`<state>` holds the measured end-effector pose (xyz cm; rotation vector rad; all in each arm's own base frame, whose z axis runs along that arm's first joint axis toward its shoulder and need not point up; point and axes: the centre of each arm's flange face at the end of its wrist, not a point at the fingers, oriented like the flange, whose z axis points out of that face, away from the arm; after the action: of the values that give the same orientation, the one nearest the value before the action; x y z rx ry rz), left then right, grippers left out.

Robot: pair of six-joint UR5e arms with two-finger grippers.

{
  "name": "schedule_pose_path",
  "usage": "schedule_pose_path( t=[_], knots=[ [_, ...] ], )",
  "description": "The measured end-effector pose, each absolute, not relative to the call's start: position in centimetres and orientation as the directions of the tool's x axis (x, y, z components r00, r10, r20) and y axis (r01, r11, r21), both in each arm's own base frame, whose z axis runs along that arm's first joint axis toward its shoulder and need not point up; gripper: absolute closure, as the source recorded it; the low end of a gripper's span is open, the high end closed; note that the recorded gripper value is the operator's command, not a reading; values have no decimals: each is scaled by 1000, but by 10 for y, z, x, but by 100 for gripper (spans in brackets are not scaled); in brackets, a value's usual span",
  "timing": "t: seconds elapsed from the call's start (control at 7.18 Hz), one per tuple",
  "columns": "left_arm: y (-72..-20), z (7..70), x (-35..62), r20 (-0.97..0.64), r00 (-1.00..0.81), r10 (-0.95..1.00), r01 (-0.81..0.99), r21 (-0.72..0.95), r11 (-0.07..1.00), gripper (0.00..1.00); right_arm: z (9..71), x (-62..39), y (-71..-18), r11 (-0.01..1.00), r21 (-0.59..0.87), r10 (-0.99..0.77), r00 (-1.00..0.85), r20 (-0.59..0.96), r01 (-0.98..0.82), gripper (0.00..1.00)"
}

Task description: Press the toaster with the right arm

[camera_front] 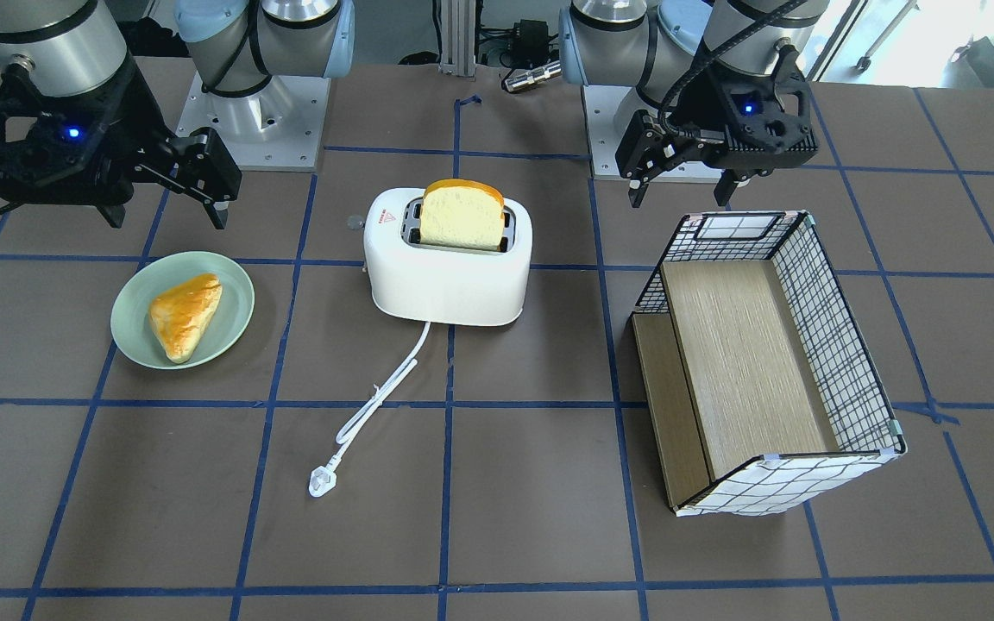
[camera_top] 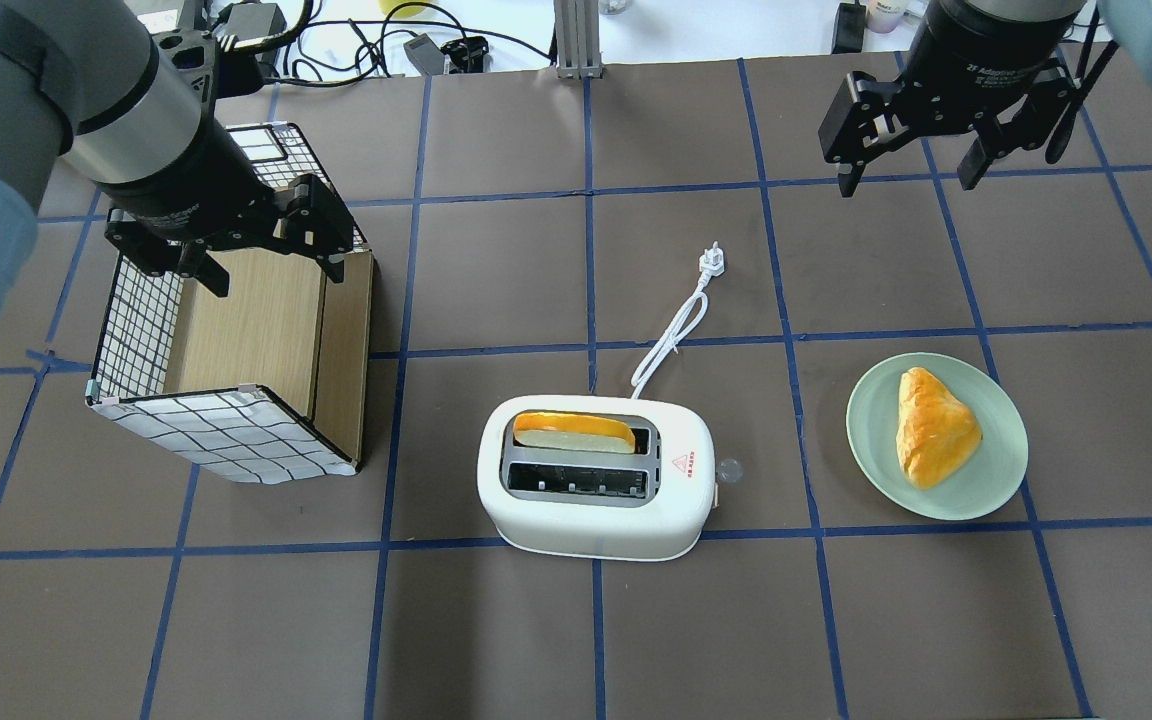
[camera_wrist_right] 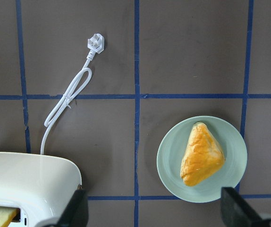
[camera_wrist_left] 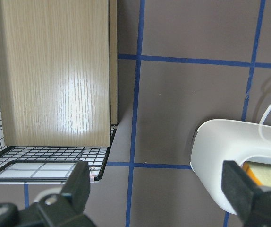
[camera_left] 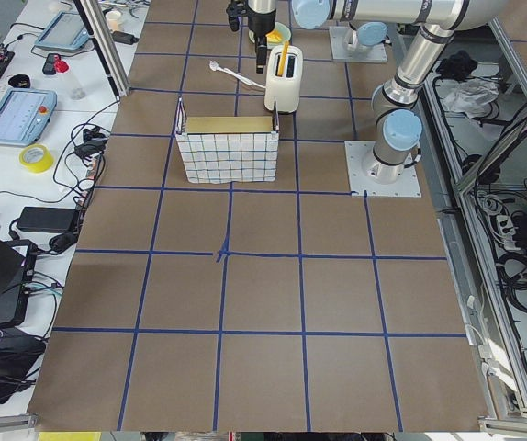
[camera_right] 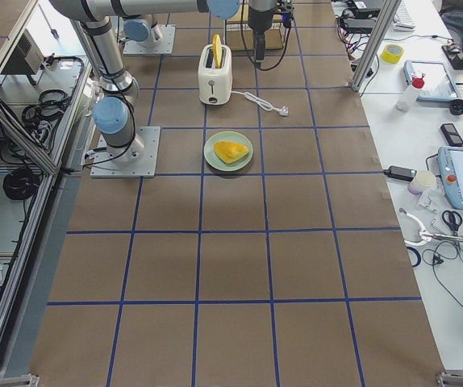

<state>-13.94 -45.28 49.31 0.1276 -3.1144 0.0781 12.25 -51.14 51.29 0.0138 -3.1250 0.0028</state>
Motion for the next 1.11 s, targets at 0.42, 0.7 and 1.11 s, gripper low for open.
schedule_pose_path(
  t=[0.42,0.7,1.11],
  knots=[
    [-453,493,-139,26,-996,-81,-82,-49,995,0,513,123,-511,1000,-1,-10,-1000,16,-10,0],
    [-453,493,-139,26,-996,-81,-82,-49,995,0,513,123,-510,1000,2,-8,-1000,14,-8,0],
    [-453,493,-139,26,-996,-81,-82,-49,995,0,513,124,-489,1000,11,17,-1000,11,17,17]
  ],
)
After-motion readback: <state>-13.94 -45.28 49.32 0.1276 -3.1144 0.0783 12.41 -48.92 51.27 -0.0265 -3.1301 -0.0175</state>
